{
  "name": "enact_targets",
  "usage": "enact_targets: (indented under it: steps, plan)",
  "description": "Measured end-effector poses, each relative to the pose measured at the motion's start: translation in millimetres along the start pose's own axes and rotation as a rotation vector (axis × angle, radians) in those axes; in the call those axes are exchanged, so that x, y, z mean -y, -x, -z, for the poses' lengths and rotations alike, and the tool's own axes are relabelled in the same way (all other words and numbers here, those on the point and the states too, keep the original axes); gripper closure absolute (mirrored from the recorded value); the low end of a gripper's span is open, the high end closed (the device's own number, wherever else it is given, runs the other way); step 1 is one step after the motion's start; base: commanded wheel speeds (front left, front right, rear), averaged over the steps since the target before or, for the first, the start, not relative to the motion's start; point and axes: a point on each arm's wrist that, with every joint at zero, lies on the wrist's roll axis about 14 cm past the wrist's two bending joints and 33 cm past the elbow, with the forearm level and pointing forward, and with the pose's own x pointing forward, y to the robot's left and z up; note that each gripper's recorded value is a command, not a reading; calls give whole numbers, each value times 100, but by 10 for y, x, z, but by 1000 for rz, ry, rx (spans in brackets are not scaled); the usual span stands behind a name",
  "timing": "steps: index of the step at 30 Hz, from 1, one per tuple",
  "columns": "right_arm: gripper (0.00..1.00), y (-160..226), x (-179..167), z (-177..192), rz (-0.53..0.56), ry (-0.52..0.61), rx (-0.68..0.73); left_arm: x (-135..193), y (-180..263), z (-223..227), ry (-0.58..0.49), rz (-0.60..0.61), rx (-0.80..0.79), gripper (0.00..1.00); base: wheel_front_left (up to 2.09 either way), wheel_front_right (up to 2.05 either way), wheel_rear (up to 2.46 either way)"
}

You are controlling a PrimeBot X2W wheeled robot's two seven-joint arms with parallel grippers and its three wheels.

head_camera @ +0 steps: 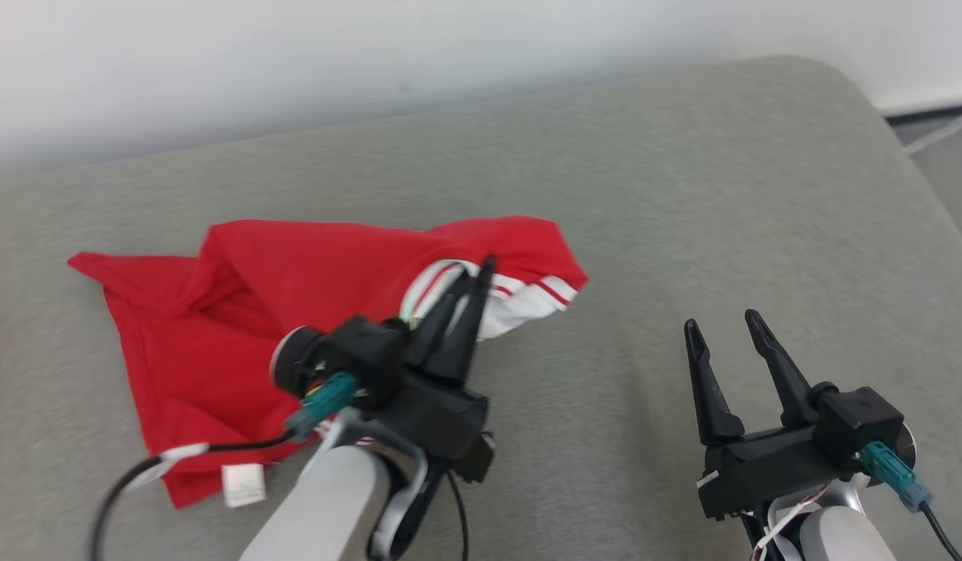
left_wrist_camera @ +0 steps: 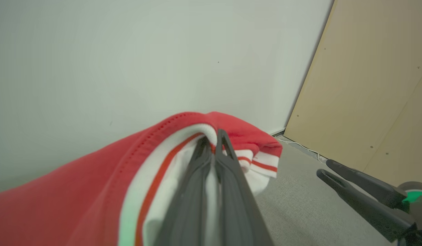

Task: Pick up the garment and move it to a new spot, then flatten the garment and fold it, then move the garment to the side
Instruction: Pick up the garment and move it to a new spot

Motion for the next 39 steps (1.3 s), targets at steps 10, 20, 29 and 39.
enact_targets:
  steps: [10,20,29,39]
  plan:
    - [0,284,452,64,170,4,-20,954,-271,689,123,286,-182,100,0,0,0]
    - [0,403,695,306,258,3,-86,1187,-166,1484,251,369,-414,0,0,0,0]
    - [0,277,633,271,217,10,-63,1142,-169,1199,282,355,-311,0,0,0,0]
    - [0,97,417,166,132,11,-33,-105,-146,575,92,-11,-94,0,0,0,0]
